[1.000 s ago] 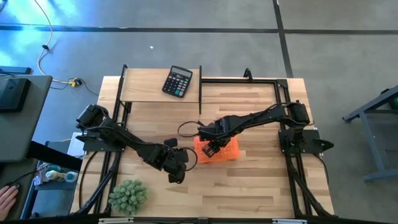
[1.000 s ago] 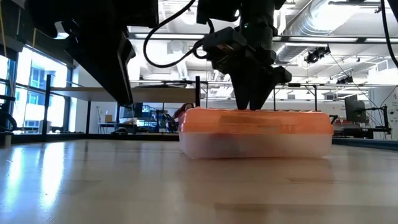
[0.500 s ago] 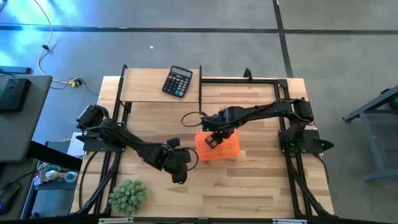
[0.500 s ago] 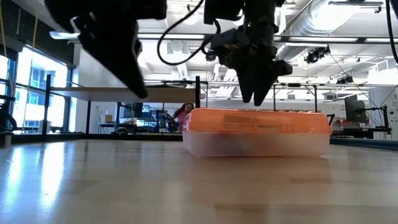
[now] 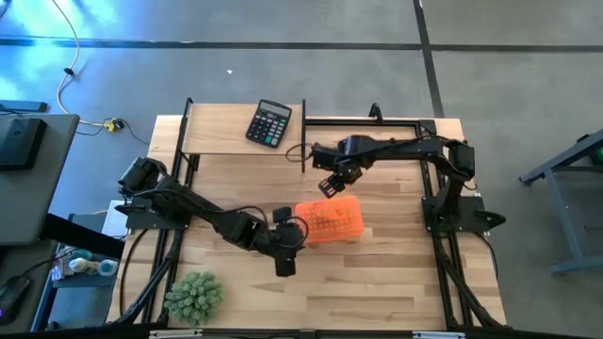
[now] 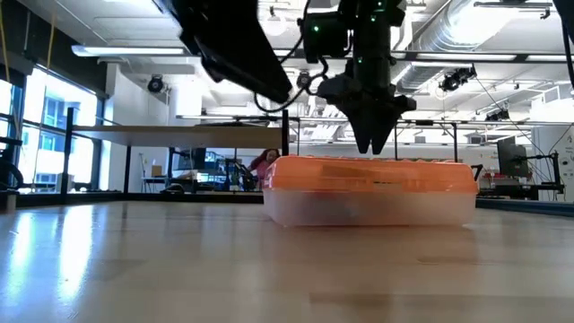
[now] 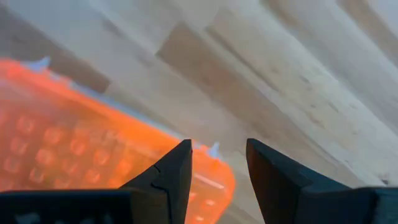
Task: Pack school essentials
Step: Close the orange supply box
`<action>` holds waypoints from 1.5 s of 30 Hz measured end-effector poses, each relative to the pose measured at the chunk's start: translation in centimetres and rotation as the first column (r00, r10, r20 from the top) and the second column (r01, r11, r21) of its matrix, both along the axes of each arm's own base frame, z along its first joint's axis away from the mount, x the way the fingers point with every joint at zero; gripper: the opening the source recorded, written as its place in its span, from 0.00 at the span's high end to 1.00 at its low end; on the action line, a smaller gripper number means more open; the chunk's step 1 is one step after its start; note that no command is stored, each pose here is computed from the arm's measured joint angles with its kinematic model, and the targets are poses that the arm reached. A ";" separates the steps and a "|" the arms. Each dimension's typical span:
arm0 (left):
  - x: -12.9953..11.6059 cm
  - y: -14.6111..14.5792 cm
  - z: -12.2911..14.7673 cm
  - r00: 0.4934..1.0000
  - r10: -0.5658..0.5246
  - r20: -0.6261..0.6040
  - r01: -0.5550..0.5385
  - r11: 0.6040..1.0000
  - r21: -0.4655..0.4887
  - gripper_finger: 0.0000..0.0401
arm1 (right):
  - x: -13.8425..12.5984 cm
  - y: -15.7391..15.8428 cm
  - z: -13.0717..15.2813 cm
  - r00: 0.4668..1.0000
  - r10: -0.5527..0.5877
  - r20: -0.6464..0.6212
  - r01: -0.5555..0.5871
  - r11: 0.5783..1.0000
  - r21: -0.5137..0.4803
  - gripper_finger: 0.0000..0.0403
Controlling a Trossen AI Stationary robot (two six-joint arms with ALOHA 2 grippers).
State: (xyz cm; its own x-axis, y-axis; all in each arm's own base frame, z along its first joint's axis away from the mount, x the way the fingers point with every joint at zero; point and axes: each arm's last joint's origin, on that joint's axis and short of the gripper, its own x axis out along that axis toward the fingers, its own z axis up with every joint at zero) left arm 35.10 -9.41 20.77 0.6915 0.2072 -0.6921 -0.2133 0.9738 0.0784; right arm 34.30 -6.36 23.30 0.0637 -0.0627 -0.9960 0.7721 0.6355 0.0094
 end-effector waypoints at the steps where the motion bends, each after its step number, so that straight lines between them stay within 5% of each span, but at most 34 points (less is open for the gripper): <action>1: 0.2 0.2 -0.3 1.000 0.001 -0.004 -0.001 1.000 -0.012 0.70 | -0.1 -0.4 0.0 1.000 -0.015 -0.004 0.015 1.000 0.000 0.64; 9: 1.4 0.1 -3.2 0.998 -0.027 -0.061 0.023 0.998 -0.058 0.70 | -0.6 -2.7 -0.1 0.999 -0.050 -0.009 0.050 0.999 -0.006 0.64; 18: 1.9 0.6 -3.0 1.000 0.006 -0.007 -0.006 0.999 -0.042 0.70 | 0.1 -3.6 -2.1 0.998 -0.018 -0.055 0.017 1.000 -0.016 0.64; 45: 1.9 3.4 -4.3 0.991 0.036 -0.130 -0.031 0.999 0.036 0.80 | 0.2 -0.6 -2.9 0.990 0.032 -0.137 -0.016 0.993 0.114 0.64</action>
State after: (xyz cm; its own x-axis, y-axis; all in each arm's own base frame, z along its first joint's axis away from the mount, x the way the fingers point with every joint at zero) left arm 37.01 -5.97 16.51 0.5879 0.2538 -0.7681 -0.2315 0.9626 0.1409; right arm 34.50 -6.95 20.45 -0.0754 0.0496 -0.9959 0.7553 0.6549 -0.0246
